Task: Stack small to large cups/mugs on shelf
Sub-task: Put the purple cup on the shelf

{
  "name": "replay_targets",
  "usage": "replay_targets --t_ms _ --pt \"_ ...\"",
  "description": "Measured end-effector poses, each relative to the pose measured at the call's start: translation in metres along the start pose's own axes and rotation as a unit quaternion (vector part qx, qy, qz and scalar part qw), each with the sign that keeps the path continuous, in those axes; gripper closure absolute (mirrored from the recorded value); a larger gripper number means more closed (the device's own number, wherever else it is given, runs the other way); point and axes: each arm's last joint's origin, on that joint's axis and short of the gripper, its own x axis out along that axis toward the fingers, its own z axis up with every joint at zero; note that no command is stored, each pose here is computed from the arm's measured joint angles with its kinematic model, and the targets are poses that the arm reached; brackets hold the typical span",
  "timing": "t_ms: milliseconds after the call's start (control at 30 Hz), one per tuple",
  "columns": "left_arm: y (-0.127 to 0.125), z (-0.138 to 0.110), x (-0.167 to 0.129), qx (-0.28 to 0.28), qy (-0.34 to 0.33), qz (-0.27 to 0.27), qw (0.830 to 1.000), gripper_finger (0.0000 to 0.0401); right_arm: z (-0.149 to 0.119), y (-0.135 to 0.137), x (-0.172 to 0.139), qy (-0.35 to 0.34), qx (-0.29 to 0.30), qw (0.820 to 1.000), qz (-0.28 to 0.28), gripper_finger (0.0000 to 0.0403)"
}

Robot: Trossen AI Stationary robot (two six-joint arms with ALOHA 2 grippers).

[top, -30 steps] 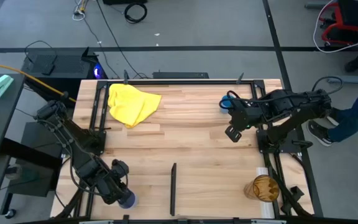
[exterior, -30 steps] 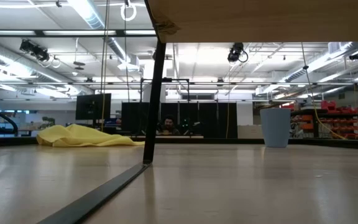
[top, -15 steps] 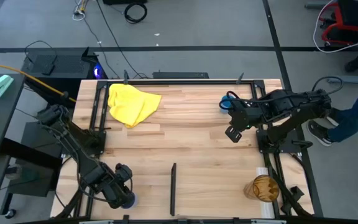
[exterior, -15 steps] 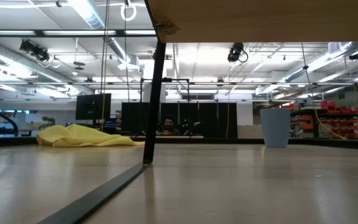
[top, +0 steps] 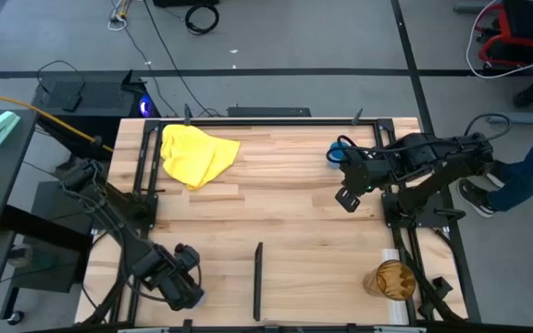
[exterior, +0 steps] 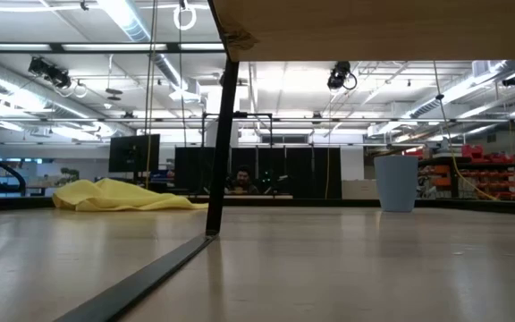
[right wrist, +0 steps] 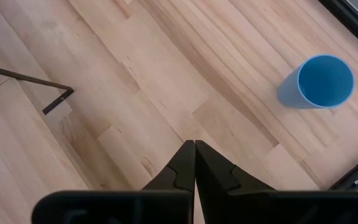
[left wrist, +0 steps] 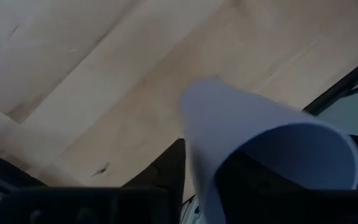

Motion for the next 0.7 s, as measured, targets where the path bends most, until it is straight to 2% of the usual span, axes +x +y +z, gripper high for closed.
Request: replay_targets --t_ms 233,467,600,700 --pt "0.000 0.002 0.000 0.000 -0.001 0.000 1.000 0.0389 0.000 0.000 0.000 0.002 0.000 1.000 0.001 0.0386" --pt "-0.002 0.006 -0.005 0.019 -0.001 -0.010 1.000 0.0390 0.000 0.000 0.000 0.002 0.000 1.000 0.001 0.0386" --pt "-0.007 0.017 -0.025 0.038 -0.006 -0.032 0.999 0.0390 0.000 0.000 0.000 0.002 0.000 1.000 0.001 0.0386" --pt "-0.008 0.029 -0.047 0.058 -0.013 -0.028 0.998 0.0390 0.000 0.000 0.000 0.002 0.000 1.000 0.001 0.0386"
